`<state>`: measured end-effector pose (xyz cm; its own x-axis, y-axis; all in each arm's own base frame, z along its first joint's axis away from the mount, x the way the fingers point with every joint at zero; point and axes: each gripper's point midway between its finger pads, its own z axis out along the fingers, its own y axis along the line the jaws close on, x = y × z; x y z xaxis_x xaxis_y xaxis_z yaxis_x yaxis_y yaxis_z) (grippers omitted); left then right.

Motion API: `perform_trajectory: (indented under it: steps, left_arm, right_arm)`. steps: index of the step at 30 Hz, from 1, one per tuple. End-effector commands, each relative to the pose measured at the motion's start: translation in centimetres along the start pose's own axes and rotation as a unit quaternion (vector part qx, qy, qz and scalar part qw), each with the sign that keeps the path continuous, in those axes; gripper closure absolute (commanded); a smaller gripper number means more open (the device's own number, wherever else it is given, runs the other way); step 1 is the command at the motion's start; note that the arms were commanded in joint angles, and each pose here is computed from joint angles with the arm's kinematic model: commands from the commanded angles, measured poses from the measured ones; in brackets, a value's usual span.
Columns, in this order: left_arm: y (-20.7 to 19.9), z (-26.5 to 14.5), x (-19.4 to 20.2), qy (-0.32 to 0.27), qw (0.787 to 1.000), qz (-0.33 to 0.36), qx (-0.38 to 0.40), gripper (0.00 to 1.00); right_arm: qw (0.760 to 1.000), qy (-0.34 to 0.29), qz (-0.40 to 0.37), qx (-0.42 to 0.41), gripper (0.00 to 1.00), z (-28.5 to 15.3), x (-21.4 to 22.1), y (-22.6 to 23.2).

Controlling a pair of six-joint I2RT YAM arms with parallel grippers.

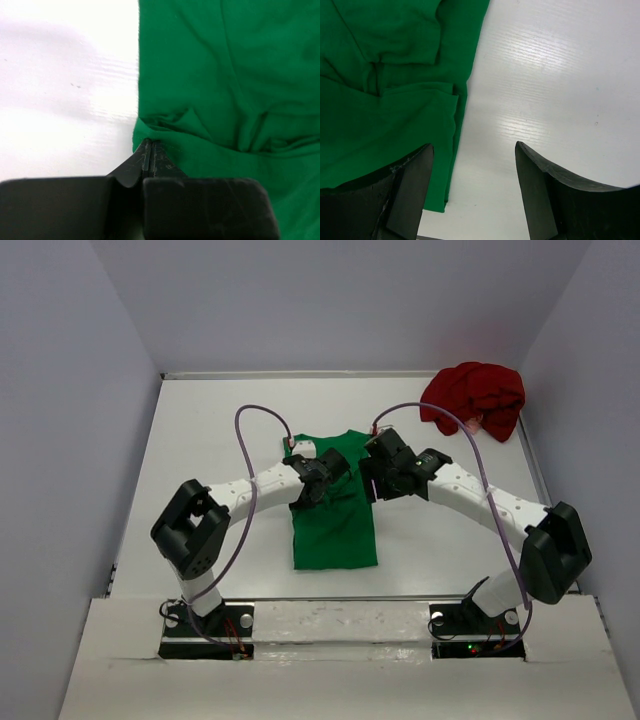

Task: Fold and stack the t-shirts
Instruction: Fold the tshirt

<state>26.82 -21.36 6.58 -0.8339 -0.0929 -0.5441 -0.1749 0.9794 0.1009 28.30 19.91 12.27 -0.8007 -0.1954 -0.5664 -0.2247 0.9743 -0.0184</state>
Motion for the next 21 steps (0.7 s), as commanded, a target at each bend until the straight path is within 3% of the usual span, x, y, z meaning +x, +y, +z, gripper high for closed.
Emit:
perform_trajectory:
  steps: [1, 6, 14, 18, 19, 21]
  left_arm:
    - [0.5, 1.2, -3.5, -0.031, 0.999, -0.007, -0.01, 1.0]
    - [1.0, 3.6, -4.3, -0.021, 1.0, -0.004, -0.017, 1.0]
    - [-1.3, 5.4, -3.6, -0.003, 1.0, 0.021, 0.022, 0.98]
    - [-1.1, 5.4, -3.7, -0.012, 0.999, 0.022, 0.024, 0.52]
    - [-0.9, 5.3, -3.9, -0.018, 0.999, 0.019, 0.021, 0.33]
    - [-0.1, 5.2, -4.2, -0.028, 0.999, 0.015, 0.007, 0.18]
  right_arm:
    - [1.0, -0.023, 0.003, 0.005, 0.28, -1.5, -0.6, -0.5]
    - [1.0, -0.026, 0.002, 0.004, 0.28, -1.8, -0.8, -0.6]
    - [1.0, -0.022, -0.001, 0.002, 0.28, -1.5, -0.8, -0.3]
    - [1.0, -0.012, -0.004, -0.001, 0.28, -0.9, -0.6, 0.0]
    - [1.0, -0.011, -0.004, -0.004, 0.28, -0.7, -0.5, 0.1]
    - [1.0, -0.008, -0.003, -0.005, 0.28, -0.5, -0.2, 0.2]
